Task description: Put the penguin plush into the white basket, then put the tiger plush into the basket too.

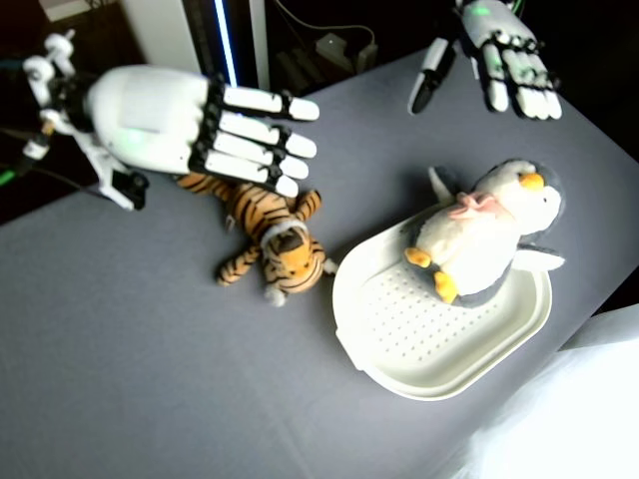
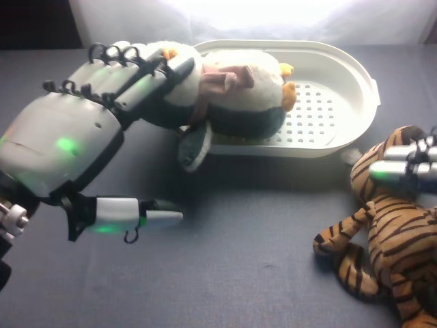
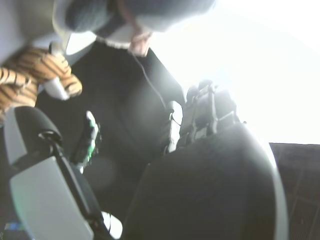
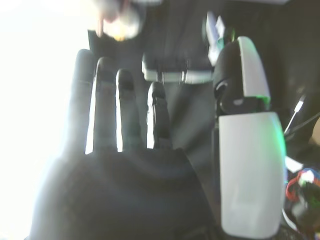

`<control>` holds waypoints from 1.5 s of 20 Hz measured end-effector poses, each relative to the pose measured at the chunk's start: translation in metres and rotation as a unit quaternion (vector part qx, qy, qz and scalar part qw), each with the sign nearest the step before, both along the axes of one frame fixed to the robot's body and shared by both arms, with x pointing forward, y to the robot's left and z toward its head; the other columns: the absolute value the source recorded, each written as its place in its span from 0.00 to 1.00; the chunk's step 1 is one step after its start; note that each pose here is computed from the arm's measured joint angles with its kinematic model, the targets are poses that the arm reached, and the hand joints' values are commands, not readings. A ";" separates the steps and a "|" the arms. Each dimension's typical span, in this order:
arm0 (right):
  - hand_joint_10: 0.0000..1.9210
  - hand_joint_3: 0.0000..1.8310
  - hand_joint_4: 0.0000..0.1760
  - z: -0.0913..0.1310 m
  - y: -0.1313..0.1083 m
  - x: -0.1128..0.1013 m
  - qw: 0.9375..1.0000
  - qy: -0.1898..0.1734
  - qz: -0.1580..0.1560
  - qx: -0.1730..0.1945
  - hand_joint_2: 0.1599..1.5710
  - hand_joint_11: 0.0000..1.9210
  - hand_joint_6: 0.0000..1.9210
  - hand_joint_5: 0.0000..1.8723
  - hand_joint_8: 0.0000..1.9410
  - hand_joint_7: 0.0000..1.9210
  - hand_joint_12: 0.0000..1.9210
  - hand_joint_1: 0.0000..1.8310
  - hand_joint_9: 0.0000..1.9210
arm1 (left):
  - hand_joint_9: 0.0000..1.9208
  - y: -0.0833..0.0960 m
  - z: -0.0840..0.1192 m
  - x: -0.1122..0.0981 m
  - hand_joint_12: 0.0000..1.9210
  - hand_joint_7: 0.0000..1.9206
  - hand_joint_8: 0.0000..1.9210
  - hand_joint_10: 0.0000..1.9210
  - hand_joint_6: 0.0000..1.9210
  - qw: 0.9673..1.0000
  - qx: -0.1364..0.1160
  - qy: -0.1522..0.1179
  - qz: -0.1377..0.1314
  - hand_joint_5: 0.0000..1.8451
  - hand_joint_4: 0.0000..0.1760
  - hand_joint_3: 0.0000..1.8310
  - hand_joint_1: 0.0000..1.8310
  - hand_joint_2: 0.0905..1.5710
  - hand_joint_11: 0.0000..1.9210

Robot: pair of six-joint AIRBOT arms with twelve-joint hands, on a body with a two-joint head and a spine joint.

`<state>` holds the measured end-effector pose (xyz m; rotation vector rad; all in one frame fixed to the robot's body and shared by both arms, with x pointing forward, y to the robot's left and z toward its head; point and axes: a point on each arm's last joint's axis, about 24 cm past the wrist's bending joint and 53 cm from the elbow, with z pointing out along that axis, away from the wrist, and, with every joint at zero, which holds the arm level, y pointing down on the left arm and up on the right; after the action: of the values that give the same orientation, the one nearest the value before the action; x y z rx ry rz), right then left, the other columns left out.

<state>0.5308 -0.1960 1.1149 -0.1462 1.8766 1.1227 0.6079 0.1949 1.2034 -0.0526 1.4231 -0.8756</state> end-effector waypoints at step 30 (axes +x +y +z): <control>0.60 0.00 0.00 0.101 0.029 0.121 0.968 -0.201 -0.093 0.115 0.67 0.43 0.49 0.48 0.51 0.53 0.61 0.76 0.49 | 0.00 0.025 0.004 -0.012 0.00 0.00 0.00 0.00 0.00 0.999 -0.025 -0.006 0.023 0.00 0.68 0.00 0.47 0.50 0.00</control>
<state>0.6515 -0.1673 1.2163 -0.0587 1.3622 1.0793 0.5961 0.2196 1.2075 -0.1170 1.3845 -0.8723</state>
